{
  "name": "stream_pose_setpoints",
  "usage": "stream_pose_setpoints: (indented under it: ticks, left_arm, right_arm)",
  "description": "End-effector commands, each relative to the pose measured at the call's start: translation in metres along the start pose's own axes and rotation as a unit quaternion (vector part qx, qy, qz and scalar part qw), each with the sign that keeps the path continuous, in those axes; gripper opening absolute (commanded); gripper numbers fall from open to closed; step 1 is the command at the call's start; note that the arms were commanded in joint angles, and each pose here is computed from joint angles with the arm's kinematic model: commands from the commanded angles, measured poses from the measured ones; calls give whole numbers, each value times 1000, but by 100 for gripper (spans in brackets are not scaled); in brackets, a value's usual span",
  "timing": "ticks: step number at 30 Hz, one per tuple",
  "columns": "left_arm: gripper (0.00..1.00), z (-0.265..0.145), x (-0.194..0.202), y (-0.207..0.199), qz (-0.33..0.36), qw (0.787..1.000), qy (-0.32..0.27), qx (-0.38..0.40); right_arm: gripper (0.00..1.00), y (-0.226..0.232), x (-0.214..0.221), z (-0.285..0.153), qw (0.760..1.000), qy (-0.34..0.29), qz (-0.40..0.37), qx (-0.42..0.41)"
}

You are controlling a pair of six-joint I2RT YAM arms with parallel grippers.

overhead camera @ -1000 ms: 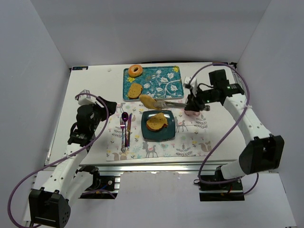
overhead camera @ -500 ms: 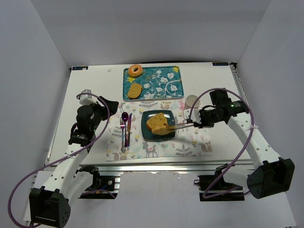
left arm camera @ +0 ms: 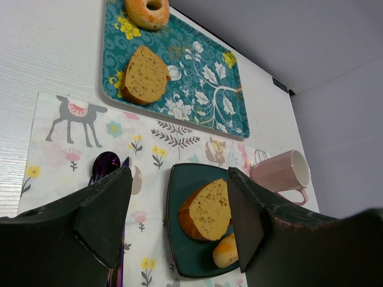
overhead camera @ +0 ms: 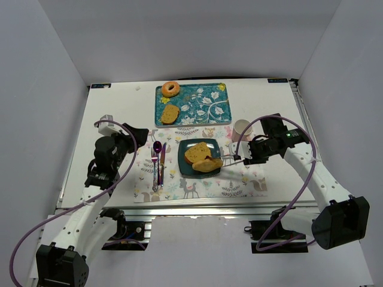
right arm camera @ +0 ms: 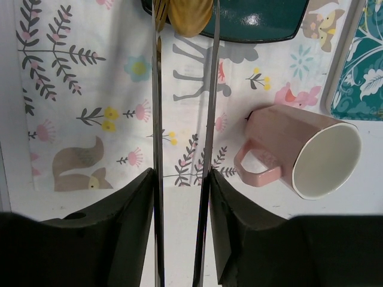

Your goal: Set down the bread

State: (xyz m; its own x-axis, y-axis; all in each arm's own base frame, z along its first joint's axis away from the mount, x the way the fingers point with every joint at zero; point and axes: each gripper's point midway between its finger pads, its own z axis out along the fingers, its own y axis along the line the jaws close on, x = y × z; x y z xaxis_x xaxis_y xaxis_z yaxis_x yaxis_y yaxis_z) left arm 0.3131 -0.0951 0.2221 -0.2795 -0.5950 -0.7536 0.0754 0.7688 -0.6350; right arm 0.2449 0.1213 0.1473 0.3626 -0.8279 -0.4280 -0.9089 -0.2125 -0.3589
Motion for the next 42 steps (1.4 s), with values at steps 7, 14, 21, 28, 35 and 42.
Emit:
stream_pose_setpoints:
  ticks: [7,14,21,28,35,42]
  left_arm:
    - [74,-1,-3,-1,-5,1000,-8,4]
    - [74,3,-3,-4,-4,1000,-3,8]
    - [74,5,-2,-3,-2,1000,0,7]
    - [74,6,-2,-2,-2,1000,0,6]
    - [74,7,0,-2,-2,1000,2,8]
    - [74,8,2,-1,-1,1000,6,9]
  right_arm:
    - [47,-19,-23,-16,998,-35,-21,39]
    - [47,-30,-30,-22,997,-45,-5,61]
    - [47,-31,-32,-24,997,-50,-5,64]
    - [48,-28,-29,-24,997,-42,-8,61]
    - [48,-19,-26,-24,998,-37,-18,54]
    - [48,-12,-23,-25,998,-32,-13,51]
